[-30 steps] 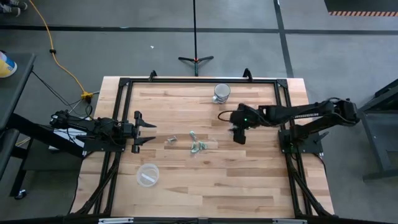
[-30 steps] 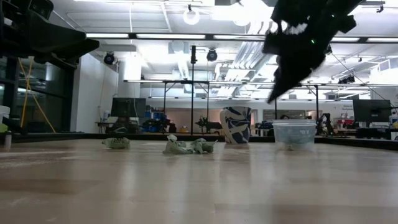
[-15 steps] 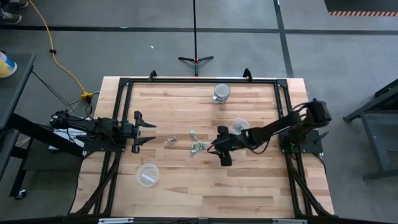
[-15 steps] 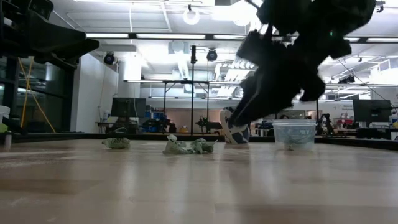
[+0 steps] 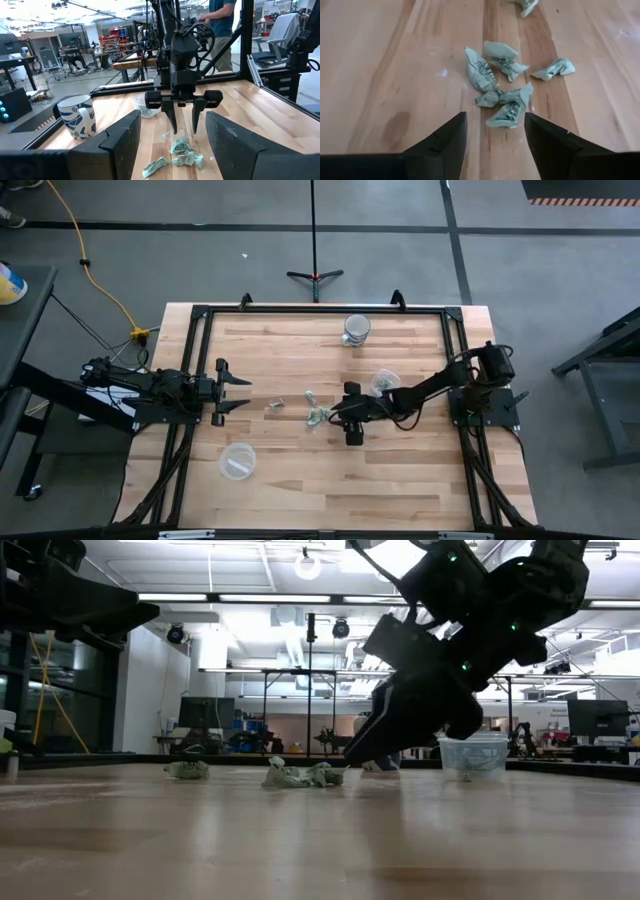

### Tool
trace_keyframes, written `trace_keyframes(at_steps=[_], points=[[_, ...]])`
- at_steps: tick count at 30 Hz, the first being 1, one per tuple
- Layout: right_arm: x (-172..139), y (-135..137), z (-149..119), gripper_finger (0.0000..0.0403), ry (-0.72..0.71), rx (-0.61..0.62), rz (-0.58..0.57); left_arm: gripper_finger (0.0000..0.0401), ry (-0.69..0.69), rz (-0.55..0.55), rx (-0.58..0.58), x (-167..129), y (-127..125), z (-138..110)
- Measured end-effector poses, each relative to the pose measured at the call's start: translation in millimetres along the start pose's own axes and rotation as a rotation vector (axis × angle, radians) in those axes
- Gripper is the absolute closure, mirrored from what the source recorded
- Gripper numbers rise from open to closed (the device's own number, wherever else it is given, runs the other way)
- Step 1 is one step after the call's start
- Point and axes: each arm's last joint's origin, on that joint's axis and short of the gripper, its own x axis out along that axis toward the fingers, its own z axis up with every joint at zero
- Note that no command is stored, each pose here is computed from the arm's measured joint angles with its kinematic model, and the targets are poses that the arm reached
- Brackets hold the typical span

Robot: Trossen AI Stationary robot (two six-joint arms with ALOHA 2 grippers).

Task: Pick and place Stevia / Truvia into bins
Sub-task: Put the stevia packet into the square transparent container

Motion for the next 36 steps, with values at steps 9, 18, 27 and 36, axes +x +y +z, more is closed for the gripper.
trace_keyframes(at_steps=[9,18,27,36], points=[[1,-4,0,0.0219,-0.005,0.043,-0.002,0.0144,-0.001,0.000,0.000,0,0,0],[5,-4,-6,0.0221,0.025,0.145,-0.002,0.0144,0.000,0.000,0.000,0,0,0],[20,-2,-18,0.0209,0.024,0.141,-0.024,0.0143,0.000,0.000,0.000,0,0,0],[20,-2,-16,0.0220,0.000,0.116,-0.020,0.0144,0.000,0.000,0.000,0,0,0]])
